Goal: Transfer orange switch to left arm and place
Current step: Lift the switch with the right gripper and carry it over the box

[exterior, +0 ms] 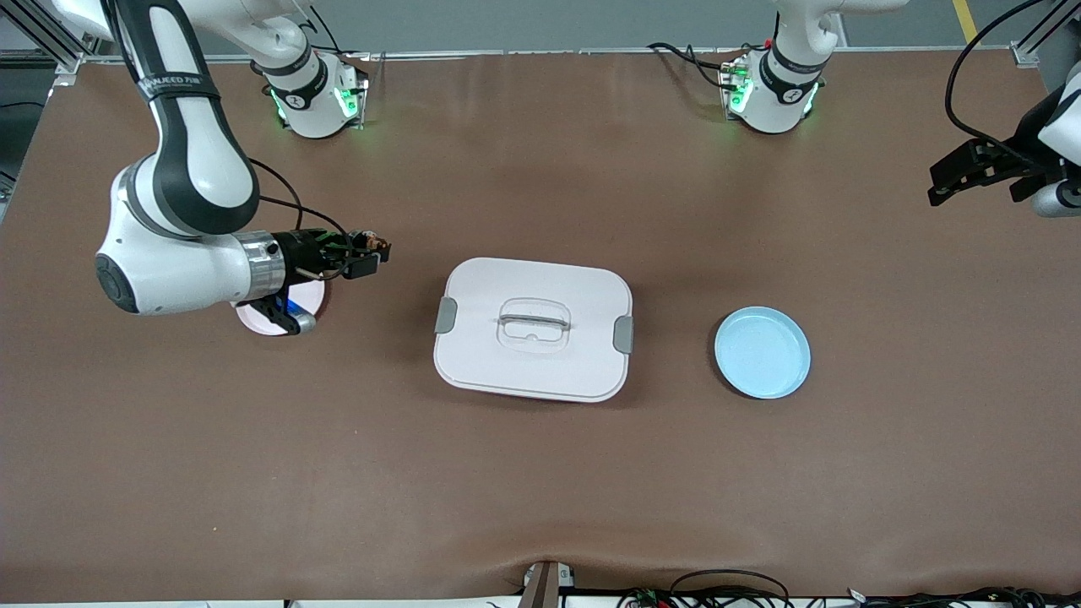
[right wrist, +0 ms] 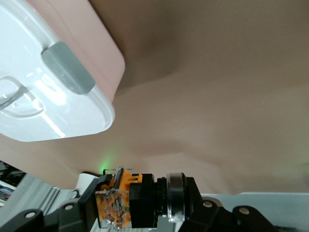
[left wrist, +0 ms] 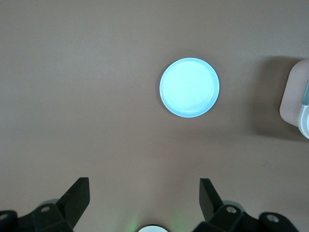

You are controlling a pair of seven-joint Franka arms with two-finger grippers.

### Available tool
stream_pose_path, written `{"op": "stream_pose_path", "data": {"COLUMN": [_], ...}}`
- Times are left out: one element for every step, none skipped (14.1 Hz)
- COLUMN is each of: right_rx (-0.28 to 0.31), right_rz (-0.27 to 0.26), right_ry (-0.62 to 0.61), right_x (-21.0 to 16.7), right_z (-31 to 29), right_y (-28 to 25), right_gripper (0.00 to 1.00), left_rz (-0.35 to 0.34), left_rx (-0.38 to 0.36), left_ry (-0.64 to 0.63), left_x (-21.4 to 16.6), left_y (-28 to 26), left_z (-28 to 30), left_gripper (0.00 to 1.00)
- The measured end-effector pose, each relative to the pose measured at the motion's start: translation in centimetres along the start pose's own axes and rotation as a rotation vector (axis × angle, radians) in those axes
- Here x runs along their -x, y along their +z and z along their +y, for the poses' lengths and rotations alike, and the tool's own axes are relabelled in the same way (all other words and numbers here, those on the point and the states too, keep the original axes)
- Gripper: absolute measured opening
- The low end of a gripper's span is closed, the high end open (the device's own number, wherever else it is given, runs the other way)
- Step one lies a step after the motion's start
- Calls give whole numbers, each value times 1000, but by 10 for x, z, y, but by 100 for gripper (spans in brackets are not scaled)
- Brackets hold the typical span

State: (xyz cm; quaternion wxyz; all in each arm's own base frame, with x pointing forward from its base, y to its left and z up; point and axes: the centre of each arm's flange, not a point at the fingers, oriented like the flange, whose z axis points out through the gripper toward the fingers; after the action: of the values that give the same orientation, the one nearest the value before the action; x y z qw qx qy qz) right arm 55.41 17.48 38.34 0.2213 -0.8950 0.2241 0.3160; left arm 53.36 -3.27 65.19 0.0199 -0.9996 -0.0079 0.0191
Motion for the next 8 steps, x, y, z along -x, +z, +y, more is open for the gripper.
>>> {"op": "stream_pose_path", "data": {"right_rx": [-17, -40, -67, -89, -104, -111, -115, -118], "right_rz": [-13, -29, -47, -60, -61, -56, -50, -45], "right_ry": [15, 30, 47, 64, 82, 103, 121, 135], "right_x": [4, 8, 12, 15, 18, 23, 28, 35], "right_z": [-6, -12, -19, -25, -31, -38, -46, -56], "right_y": [3, 6, 8, 9, 9, 9, 9, 9], "right_gripper": [72, 72, 72, 72, 72, 72, 72, 72], "left_rz": [0, 0, 0, 0, 0, 0, 0, 0], "left_rx": [0, 0, 0, 0, 0, 0, 0, 0], "left_ry": [0, 1, 1, 2, 2, 2, 3, 3], "left_x": [0, 0, 0, 0, 0, 0, 0, 0], "left_y": [0, 0, 0, 0, 0, 0, 0, 0], "left_z": [0, 0, 1, 1, 1, 1, 1, 2], "left_gripper": [100, 100, 100, 100, 100, 100, 100, 100]}}
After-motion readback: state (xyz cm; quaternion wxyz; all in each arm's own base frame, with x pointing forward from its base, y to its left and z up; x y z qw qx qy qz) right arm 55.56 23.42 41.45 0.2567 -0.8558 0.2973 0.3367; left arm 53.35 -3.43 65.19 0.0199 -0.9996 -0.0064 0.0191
